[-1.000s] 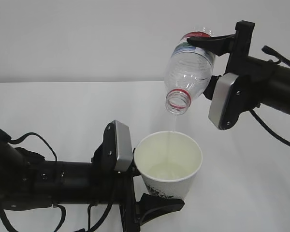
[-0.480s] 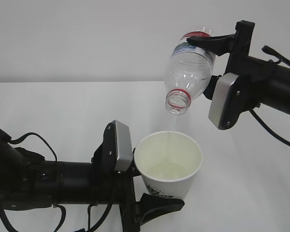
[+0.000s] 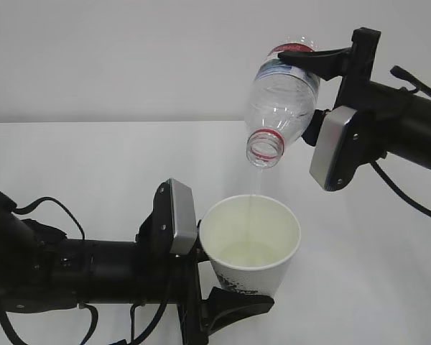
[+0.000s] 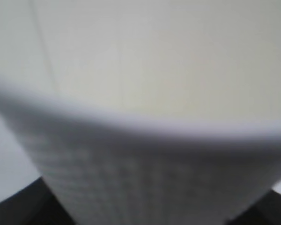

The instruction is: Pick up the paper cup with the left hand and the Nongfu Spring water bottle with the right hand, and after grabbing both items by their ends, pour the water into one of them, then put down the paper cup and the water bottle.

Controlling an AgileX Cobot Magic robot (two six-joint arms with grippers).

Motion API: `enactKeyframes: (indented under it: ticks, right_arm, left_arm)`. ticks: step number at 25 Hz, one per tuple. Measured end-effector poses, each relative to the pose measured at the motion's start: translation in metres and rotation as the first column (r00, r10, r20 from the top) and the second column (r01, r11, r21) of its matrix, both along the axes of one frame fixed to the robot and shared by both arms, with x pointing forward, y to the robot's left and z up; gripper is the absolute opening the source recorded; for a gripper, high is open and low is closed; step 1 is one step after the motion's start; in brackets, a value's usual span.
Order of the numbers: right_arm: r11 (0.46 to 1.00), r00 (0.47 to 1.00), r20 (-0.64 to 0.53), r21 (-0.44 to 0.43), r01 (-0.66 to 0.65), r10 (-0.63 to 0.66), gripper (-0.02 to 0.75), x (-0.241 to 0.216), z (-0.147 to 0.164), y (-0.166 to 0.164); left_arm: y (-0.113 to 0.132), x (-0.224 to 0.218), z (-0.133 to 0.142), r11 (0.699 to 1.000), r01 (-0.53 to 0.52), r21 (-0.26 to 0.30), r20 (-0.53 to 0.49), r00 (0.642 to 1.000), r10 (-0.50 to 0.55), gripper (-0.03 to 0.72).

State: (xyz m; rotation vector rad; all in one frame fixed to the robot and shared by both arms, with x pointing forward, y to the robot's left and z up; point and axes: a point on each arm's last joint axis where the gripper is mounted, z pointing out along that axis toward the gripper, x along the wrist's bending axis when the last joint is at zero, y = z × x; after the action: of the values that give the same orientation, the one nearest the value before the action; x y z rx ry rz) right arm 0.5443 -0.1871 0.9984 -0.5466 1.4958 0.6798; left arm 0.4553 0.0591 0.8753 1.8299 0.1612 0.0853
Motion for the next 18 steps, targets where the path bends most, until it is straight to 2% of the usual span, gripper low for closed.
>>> enactKeyframes:
  ticks: [18]
  right_arm:
    - [1.0,1.0,0.02,-0.014,-0.001,0.002,0.478,-0.0001,0.0004,0.0001]
  left_arm:
    - [0.0,0.0003,0.0001,1.0,-0.003,-0.001,-0.001,1.0,0.003,0.546]
